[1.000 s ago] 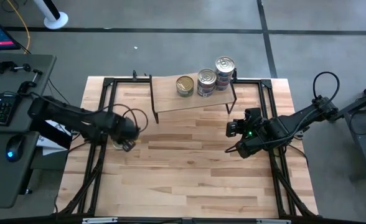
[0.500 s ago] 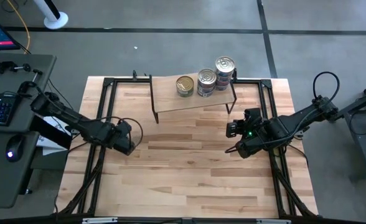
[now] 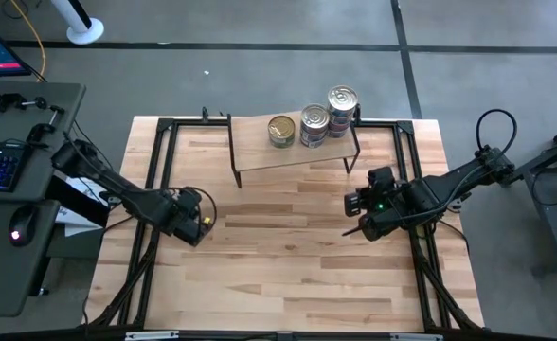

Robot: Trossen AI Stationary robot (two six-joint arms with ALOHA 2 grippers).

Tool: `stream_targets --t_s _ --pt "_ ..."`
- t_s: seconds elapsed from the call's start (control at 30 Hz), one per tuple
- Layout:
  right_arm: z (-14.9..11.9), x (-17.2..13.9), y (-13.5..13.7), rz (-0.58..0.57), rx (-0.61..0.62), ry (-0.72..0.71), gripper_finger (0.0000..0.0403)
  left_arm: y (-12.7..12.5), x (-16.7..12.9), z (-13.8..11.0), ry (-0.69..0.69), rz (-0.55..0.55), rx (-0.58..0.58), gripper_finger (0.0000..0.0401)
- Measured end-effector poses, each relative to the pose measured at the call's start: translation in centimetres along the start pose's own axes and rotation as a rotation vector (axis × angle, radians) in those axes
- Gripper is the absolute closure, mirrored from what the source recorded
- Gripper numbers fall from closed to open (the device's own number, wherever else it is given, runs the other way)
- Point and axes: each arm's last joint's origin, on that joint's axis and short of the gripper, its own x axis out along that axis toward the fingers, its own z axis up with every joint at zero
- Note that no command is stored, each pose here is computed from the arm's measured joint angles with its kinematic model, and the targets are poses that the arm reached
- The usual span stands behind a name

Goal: Stack canned seafood by type on shelf
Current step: Stack the blue tuna can on top of the other stacked blue tuna cans on the shelf

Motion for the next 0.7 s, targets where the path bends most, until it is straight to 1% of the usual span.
stream_targets --t_s 0.17,0.27,0.47,0.6,0.7 --pt "-0.1 0.0 0.0 0.000 -0.060 0.031 0.0402 -1.7 1.1 -0.7 0.007 0.016 0.028 0.0401" --pt "-0.1 0.0 0.0 0.002 -0.089 0.032 0.0402 -2.0 1.7 -1.0 0.026 0.070 0.028 0.0401" --pt "-0.2 0.0 0.0 0.004 -0.135 0.045 0.0402 -1.9 2.5 -1.4 0.040 0.198 -0.090 0.0401" --pt "-0.3 0.0 0.2 0.014 -0.123 0.072 0.0402 -2.4 3.3 -1.7 0.029 0.245 -0.167 0.0401" --pt "-0.4 -0.1 0.5 0.044 -0.099 0.108 0.0402 -2.8 4.0 -2.0 0.006 0.293 -0.242 0.0401"
